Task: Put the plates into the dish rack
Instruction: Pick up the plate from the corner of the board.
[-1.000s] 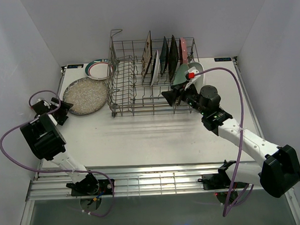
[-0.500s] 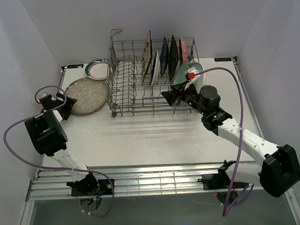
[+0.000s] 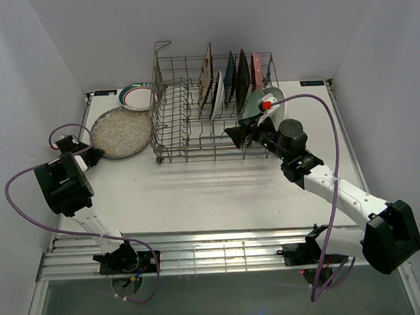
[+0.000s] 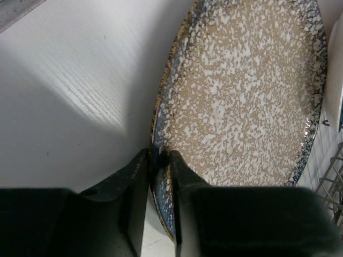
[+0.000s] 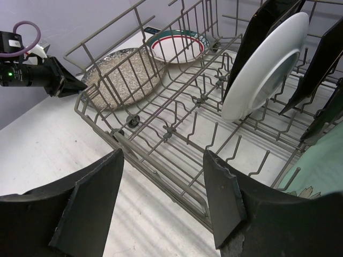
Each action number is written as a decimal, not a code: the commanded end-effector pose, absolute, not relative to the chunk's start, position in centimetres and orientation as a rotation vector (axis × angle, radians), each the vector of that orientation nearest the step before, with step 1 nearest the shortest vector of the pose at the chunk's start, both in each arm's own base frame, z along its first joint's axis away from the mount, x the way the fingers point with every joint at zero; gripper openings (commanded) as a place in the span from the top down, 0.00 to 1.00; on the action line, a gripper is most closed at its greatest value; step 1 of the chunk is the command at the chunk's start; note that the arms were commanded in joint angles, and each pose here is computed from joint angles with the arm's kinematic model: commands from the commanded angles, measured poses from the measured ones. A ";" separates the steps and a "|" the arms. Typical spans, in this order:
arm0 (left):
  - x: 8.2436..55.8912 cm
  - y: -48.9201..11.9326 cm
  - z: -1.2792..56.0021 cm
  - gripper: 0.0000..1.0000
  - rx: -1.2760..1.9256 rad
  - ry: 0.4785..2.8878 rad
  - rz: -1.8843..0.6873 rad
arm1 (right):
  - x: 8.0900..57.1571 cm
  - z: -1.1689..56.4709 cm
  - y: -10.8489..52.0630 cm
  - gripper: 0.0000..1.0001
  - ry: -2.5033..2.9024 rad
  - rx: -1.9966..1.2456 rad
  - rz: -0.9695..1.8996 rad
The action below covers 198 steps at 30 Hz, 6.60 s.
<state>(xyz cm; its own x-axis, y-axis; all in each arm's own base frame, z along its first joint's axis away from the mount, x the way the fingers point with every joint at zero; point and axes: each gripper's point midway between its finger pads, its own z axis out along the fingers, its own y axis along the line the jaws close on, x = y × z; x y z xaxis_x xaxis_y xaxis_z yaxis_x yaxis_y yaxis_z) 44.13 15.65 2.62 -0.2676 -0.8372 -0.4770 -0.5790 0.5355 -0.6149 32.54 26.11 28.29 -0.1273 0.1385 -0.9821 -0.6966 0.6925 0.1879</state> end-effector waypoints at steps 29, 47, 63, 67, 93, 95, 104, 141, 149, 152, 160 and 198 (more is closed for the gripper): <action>39.4 17.2 12.2 1.00 -0.920 1.859 -0.213 | 31.3 30.4 28.5 0.32 1.452 -0.575 0.901; 35.3 16.9 13.4 1.00 -0.933 1.893 -0.207 | 26.6 31.1 34.6 0.32 1.439 -0.768 1.305; 30.8 16.2 13.7 1.00 -0.857 1.952 -0.306 | 20.3 30.2 41.3 0.31 1.564 -0.479 1.653; 30.3 15.3 13.4 1.00 -0.835 1.976 -0.398 | 19.5 28.2 42.5 0.29 1.642 -0.349 1.705; 28.2 11.4 12.0 1.00 -0.732 2.088 -0.714 | 17.5 17.2 50.3 0.27 1.893 0.237 2.040; 28.2 11.4 12.3 1.00 -0.722 2.080 -0.730 | 17.9 17.1 50.8 0.26 1.897 0.252 2.050; 28.8 11.2 13.8 1.00 -0.689 2.071 -0.812 | 20.0 15.2 53.3 0.26 1.948 0.372 2.063; 27.6 9.3 16.5 1.00 -0.552 2.078 -1.005 | 24.8 7.7 59.0 0.33 2.102 0.668 2.046; 27.2 9.6 16.6 1.00 -0.570 2.069 -1.058 | 26.1 6.6 59.4 0.37 2.103 0.721 2.045; 27.2 9.9 16.6 1.00 -0.570 2.067 -1.059 | 26.5 6.4 59.7 0.42 2.104 0.725 2.037; 27.3 10.2 16.5 1.00 -0.561 2.063 -1.071 | 26.7 6.4 60.3 0.68 2.106 0.706 2.029; 25.8 14.2 14.9 0.14 -0.380 2.209 -0.825 | 20.5 13.3 60.0 0.92 1.972 0.584 2.203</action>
<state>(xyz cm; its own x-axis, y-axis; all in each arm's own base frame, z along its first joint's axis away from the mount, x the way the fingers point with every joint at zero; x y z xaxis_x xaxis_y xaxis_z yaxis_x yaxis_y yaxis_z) 24.69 12.41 11.62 -0.7517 -0.5872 -0.3003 -0.1417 0.5884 -0.7960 21.73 59.84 7.18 -0.9035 0.4010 0.1512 0.1732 0.0188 0.9847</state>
